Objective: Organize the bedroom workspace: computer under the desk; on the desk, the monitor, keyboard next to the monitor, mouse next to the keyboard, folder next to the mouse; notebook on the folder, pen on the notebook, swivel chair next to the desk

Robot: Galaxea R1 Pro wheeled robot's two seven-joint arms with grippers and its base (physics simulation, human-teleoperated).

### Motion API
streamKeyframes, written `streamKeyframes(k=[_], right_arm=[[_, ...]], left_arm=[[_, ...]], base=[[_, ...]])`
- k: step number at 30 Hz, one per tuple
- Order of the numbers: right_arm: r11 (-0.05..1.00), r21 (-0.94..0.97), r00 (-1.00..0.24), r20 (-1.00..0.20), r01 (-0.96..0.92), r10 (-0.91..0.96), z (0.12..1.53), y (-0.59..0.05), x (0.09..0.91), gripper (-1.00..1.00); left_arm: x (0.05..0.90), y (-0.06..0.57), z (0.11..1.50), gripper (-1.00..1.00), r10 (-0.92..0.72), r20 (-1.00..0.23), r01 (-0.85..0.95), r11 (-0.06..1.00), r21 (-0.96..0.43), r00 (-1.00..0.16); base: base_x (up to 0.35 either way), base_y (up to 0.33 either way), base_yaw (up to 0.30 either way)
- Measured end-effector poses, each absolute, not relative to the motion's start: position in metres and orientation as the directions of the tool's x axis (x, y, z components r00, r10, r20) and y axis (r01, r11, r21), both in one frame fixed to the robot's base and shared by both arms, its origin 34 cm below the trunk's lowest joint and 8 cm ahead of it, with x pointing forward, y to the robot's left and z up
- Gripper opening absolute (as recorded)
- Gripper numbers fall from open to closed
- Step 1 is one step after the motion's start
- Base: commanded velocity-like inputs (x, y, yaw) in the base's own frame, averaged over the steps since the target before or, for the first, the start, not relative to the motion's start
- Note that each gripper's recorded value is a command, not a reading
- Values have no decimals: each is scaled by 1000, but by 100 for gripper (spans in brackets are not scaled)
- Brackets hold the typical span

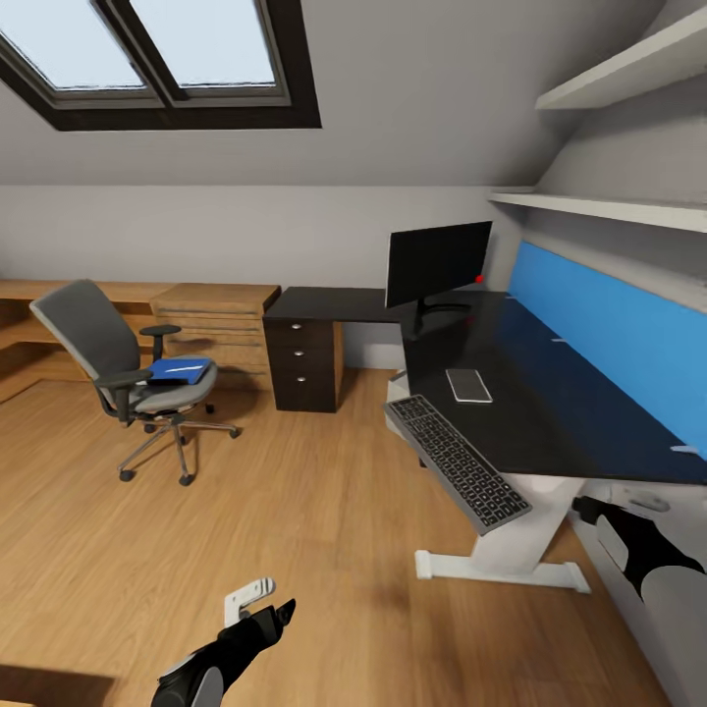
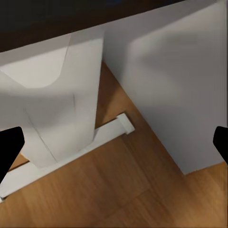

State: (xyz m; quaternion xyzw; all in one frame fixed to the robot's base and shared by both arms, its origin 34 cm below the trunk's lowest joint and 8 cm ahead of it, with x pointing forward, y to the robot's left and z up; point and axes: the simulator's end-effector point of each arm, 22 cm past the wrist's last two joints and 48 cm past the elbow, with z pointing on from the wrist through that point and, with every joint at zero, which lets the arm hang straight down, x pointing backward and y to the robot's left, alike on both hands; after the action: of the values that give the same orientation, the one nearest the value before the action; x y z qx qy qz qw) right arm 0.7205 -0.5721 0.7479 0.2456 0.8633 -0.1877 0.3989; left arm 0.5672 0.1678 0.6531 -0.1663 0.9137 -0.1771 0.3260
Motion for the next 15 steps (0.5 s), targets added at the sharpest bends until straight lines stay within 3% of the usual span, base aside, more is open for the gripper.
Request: streamKeyframes(k=[10,15], right_arm=[[809,-122,-550,-790,575,271,748,-571,722,100],[828,-117,-529,-816,548,235,716,-540,714,100]], left_arm=[[562,169,646,100,-421,-523,-198,882,-428,-741],[567,175,652,100,-425,-537,-201,882,-426,-728]], base=[[0,-33,0],[0,-1,0]])
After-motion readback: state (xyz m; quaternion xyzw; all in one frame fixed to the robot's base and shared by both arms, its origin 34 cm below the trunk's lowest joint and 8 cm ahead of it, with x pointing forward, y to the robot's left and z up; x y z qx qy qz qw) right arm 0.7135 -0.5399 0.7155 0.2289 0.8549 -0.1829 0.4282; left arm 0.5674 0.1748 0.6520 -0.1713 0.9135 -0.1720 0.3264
